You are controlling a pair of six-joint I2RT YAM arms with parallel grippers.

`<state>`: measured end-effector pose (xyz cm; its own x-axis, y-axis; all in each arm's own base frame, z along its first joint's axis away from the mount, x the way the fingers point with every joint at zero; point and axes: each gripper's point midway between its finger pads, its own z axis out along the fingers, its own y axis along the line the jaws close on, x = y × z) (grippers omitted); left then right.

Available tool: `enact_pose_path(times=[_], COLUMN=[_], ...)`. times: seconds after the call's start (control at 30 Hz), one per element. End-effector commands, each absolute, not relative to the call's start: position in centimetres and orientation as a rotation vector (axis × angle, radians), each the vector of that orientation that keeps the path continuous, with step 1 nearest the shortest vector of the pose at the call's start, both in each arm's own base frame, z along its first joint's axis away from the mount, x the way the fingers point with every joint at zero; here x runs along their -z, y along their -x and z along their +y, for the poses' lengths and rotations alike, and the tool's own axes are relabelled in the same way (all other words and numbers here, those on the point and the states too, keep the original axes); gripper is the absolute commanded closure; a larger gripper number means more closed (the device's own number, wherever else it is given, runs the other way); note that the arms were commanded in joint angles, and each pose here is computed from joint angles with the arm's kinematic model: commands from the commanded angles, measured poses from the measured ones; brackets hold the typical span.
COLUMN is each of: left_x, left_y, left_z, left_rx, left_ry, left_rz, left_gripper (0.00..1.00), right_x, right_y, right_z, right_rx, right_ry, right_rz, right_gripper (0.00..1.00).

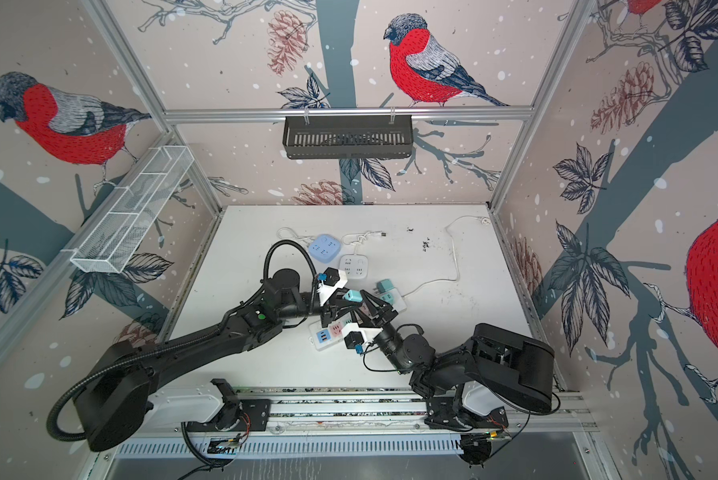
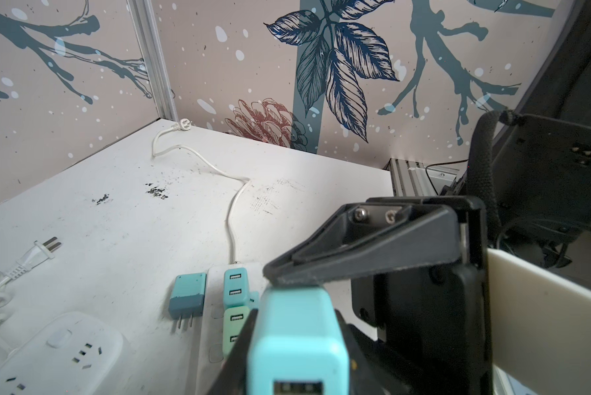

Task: Insert the plug
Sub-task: 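Open the right gripper and draw it back while the left gripper holds the adapter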

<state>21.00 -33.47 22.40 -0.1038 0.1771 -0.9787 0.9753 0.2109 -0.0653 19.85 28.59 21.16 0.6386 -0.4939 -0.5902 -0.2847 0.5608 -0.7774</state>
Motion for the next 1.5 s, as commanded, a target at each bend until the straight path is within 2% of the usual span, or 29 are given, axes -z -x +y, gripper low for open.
enact_pose_path(times=[0.0,0.23,0.43,0.7,0.93,1.1,1.3,1.47], left_x=[-22.6,-22.4,-22.4,-22.2,-21.0,-20.1,-19.1,-17.5], left_y=[-22.4,-25.1,-25.9,-26.7,-29.2,-28.7,-29.3,-28.7], left_z=[-32.7,-30.4,-28.0,-27.3,-27.7,-28.9,-27.6,-26.1], left_rx=[0.919,0.778,0.686,0.609,0.515,0.508,0.282,0.137], left_ry=[-1.085,-0.947,-0.879,-0.863,-0.847,-0.918,-0.842,-0.818], left_rz=[1.497,1.558,1.554,1.596,1.752,1.851,2.003,2.159], left_gripper=[1.0,1.0,1.0,1.0,1.0,1.0,1.0,1.0], right_x=[-24.4,-24.5,-25.3,-25.2,-21.0,-18.2,-15.8,-15.3], right_y=[-19.6,-20.7,-23.3,-27.2,-30.3,-30.6,-30.6,-30.5], right_z=[26.4,23.6,20.7,11.8,7.5,4.8,3.0,3.6], right_rx=[0.116,0.077,-0.196,-0.348,-0.308,-0.345,-0.294,-0.313], right_ry=[0.82,0.707,0.549,0.106,-0.121,-0.262,-0.343,-0.313], right_rz=[0.886,1.018,1.238,1.411,1.577,1.588,1.624,1.64], right_gripper=[0.0,0.0,0.0,0.0,0.0,0.0,0.0,0.0])
